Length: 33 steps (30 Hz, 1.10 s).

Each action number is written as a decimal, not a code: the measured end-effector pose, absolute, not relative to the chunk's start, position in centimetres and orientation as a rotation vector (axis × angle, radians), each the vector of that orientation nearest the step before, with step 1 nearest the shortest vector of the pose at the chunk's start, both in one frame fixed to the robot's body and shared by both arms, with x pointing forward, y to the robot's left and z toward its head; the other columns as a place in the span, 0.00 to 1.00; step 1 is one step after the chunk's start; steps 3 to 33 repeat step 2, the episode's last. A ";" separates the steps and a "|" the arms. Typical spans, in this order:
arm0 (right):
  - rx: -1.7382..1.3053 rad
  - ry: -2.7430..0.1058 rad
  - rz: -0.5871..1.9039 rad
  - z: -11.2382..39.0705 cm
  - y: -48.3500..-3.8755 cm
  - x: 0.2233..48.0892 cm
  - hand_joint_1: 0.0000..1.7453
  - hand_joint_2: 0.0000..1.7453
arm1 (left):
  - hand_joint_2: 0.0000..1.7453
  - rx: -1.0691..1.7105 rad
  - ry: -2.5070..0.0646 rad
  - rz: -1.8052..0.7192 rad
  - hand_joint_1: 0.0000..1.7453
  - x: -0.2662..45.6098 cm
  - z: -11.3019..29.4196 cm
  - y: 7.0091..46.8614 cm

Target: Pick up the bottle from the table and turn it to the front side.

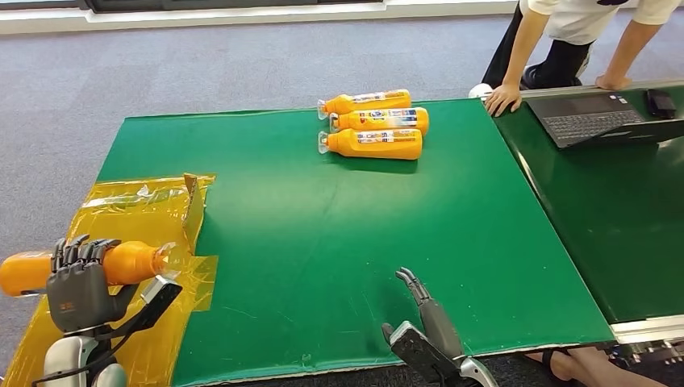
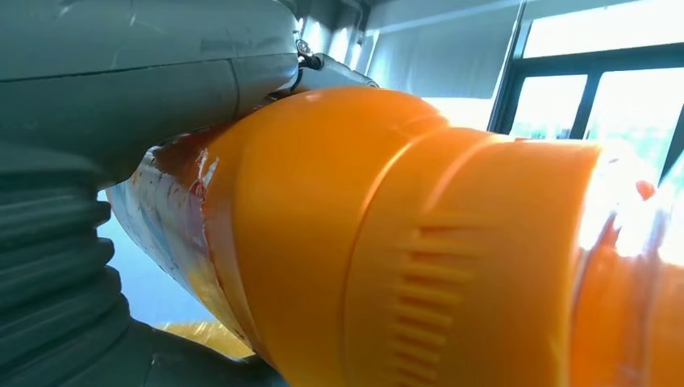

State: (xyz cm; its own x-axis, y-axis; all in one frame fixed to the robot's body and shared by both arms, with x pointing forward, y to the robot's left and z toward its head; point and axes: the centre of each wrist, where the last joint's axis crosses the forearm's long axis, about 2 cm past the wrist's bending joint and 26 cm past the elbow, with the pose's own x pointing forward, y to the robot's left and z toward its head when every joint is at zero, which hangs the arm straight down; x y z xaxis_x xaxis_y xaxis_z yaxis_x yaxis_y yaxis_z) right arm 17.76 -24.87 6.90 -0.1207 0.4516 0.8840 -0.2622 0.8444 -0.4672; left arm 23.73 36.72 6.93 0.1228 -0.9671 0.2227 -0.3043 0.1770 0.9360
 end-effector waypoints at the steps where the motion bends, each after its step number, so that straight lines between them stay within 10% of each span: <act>1: -0.152 -1.580 0.611 6.9 -24.9 17.7 0.00 1.00 | 1.00 1.312 -1.384 -0.784 1.00 23.3 6.8 36.4; 33: -0.151 -1.580 0.611 6.9 -24.9 17.7 0.00 1.00 | 1.00 1.303 -1.383 -0.781 1.00 23.2 6.7 36.2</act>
